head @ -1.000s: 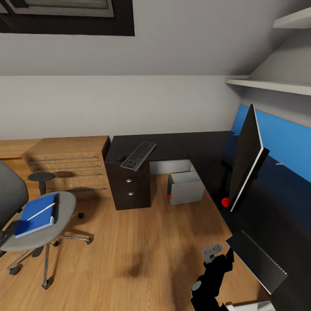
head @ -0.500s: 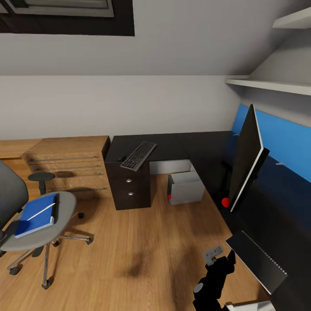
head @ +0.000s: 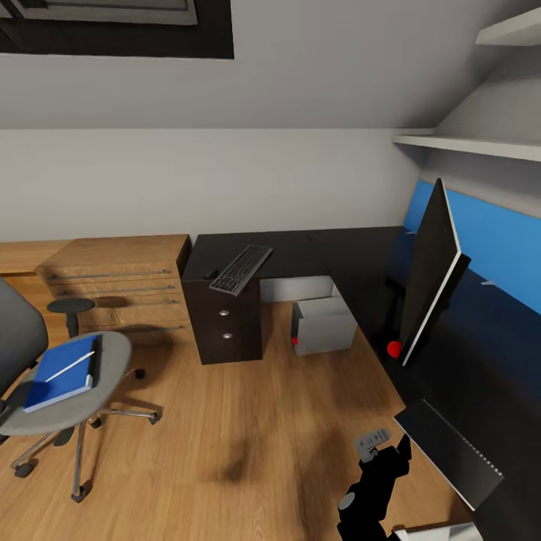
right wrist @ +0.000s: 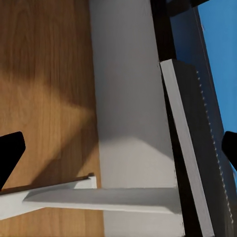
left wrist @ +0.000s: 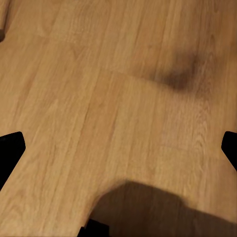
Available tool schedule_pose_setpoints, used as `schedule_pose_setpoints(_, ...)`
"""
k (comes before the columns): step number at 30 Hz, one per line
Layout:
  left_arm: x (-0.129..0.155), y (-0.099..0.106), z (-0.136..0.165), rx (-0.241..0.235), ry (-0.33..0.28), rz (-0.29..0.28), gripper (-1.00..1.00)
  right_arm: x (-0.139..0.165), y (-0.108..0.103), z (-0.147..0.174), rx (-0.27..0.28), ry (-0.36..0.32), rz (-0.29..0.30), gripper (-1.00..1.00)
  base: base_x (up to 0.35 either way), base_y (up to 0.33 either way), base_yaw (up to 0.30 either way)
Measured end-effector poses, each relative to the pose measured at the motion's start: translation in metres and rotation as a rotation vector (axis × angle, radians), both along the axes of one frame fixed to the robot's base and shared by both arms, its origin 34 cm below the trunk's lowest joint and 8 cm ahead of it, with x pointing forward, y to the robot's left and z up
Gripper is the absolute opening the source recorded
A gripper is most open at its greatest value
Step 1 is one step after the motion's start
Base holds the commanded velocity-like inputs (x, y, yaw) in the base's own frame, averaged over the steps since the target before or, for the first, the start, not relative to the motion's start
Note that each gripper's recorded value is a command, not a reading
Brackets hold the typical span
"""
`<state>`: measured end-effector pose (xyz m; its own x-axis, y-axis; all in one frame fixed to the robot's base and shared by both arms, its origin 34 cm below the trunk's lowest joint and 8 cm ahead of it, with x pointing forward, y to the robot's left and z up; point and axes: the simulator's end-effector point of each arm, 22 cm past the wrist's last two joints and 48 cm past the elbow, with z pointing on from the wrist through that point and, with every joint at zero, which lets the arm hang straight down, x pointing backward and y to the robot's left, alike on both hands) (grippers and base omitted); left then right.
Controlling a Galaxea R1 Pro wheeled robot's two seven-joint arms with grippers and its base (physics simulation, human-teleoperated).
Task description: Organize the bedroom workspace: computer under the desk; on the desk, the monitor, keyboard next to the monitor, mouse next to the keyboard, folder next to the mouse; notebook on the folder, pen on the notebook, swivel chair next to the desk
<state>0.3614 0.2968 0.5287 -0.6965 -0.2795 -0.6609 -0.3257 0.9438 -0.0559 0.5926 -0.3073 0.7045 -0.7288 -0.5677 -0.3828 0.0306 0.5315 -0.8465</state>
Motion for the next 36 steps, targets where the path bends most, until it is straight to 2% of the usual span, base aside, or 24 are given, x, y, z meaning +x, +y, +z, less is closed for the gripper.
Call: schedule_pose_setpoints(36, -0.0001, -0.0001, -0.0034, -0.002, 0.002, -0.002, 1.0, -0.0002, -0.0089, -0.0024, -0.016, 0.001, -0.001, 1.0, 0.0, -0.016, 0.0)
